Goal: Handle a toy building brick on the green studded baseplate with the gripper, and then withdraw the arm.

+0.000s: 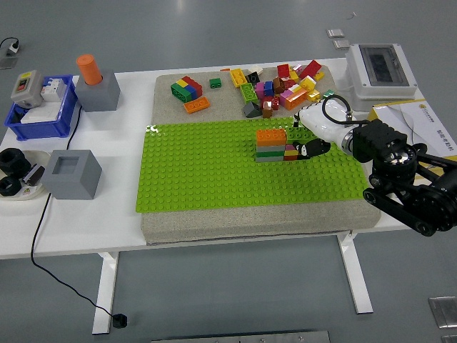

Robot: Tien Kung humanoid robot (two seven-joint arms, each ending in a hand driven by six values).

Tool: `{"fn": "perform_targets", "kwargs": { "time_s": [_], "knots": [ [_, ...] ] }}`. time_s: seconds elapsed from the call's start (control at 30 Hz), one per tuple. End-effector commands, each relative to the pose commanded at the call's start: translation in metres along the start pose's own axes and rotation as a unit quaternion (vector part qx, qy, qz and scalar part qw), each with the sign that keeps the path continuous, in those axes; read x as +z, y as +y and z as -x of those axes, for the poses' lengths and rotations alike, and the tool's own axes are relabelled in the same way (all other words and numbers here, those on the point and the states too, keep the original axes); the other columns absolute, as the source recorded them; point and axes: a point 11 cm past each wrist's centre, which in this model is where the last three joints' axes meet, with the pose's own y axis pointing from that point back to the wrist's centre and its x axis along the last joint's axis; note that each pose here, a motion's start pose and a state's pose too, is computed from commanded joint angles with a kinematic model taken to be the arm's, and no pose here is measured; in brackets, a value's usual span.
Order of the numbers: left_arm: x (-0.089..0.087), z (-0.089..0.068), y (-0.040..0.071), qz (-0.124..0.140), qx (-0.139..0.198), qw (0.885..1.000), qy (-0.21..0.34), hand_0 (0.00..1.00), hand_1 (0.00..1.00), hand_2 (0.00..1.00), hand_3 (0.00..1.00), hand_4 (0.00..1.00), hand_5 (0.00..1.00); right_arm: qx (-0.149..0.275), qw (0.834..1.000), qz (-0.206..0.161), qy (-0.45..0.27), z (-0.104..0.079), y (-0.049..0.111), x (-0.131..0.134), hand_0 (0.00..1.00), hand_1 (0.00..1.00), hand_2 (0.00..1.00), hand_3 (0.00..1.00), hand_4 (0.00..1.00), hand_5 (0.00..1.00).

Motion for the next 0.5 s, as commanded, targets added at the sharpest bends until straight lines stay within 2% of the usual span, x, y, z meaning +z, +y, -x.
{"fn": "perform_targets", "kwargs": {
  "time_s": [0.3,0.33,0.5],
  "knots": [
    [0.0005,-0.0008,0.0001,0.001,0.001,1.000,-0.001,0.807,0.826,0.797,0.550,0.583,0.377,-0.004,1.000,0.001,0.000,0.0028,-0.0009,0.0005,0.818,0.807,0.808,0.529,0.606,0.377],
    [0.0005,-0.0009,0.0001,0.001,0.001,1.000,-0.001,0.807,0.826,0.795,0.551,0.583,0.374,-0.004,1.000,0.001,0.000,0.0029,-0.0010,0.0005,0.819,0.807,0.811,0.591,0.607,0.379],
    [0.0007,-0.0012,0.0002,0.001,0.001,1.000,-0.001,0.807,0.826,0.795,0.551,0.583,0.374,-0.004,1.000,0.002,-0.002,0.0036,-0.0013,0.0010,0.819,0.807,0.811,0.591,0.607,0.379]
  ]
}}
